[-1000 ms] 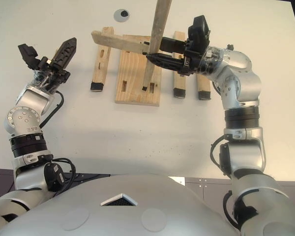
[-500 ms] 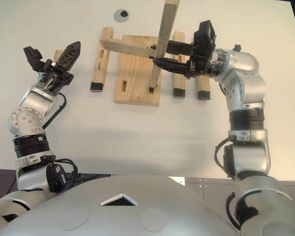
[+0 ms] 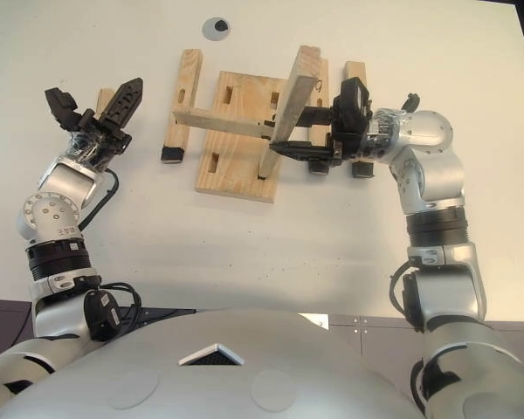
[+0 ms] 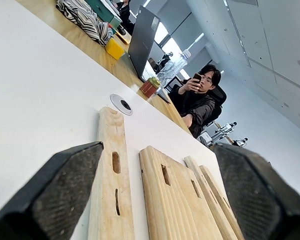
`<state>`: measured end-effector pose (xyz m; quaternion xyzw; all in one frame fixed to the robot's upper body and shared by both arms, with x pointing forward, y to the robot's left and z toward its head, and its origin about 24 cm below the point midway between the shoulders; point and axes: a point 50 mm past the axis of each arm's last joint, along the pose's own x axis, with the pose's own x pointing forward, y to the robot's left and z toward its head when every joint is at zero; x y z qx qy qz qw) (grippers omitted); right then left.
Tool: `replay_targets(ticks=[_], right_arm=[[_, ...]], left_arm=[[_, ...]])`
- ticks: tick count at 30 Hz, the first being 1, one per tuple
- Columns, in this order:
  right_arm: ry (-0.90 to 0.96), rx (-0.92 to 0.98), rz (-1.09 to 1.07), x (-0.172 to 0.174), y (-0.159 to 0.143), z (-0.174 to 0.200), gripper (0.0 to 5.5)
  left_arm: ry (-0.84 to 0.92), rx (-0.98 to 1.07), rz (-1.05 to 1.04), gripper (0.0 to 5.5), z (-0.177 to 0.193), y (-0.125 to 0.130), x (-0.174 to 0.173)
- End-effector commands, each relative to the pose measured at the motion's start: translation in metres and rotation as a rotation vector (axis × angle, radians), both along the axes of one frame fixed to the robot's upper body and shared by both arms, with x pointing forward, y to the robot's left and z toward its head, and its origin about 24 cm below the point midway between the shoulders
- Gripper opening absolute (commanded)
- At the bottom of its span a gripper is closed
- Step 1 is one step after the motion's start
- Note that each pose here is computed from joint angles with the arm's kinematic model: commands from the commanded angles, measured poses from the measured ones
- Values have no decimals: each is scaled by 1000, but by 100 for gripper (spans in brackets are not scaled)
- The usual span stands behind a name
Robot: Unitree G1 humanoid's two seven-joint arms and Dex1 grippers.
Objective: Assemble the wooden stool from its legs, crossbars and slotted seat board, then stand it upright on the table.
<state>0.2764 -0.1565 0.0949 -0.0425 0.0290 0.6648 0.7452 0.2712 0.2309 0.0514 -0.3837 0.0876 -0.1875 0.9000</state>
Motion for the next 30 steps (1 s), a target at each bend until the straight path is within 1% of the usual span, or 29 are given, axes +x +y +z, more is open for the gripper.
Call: replay_targets(ticks=[1, 4, 6, 9, 11, 15, 19, 22, 24, 26, 27, 29, 30], right_arm=[[36, -318, -33, -4, -13, -31, 203], [83, -404, -15, -10, -22, -44, 203], [138, -390, -7, -11, -27, -43, 203], [165, -346, 15, -10, -32, -30, 203], [140, -337, 52, -12, -33, -18, 203], [78, -318, 82, -11, -24, -3, 203], [13, -301, 57, -7, -13, 11, 203], [-2, -347, 46, -7, -17, 13, 275], [-12, -455, 36, -6, -30, 9, 309], [-57, -556, -34, 3, -48, 6, 346], [-93, -568, -88, 9, -52, 6, 346], [-134, -478, -294, 24, -49, 9, 346], [-87, -400, -397, 29, -44, 11, 346]], left_arm=[[28, 16, 24, 404, -4, 3, -1], [40, 17, 39, 404, -6, 3, -2], [47, 17, 42, 404, -9, 2, -3], [51, 18, 49, 404, -10, 3, -4], [52, 19, 54, 404, -10, 3, -4], [51, 22, 53, 404, -10, 2, -3], [52, 29, 52, 404, -10, 3, -1], [50, 32, 52, 404, -9, 3, 0], [49, 33, 56, 404, -9, 4, -1], [45, 33, 54, 404, -10, 3, -2], [45, 34, 53, 404, -10, 3, -2], [46, 39, 53, 404, -11, 2, -2], [48, 46, 50, 404, -11, 1, -1]])
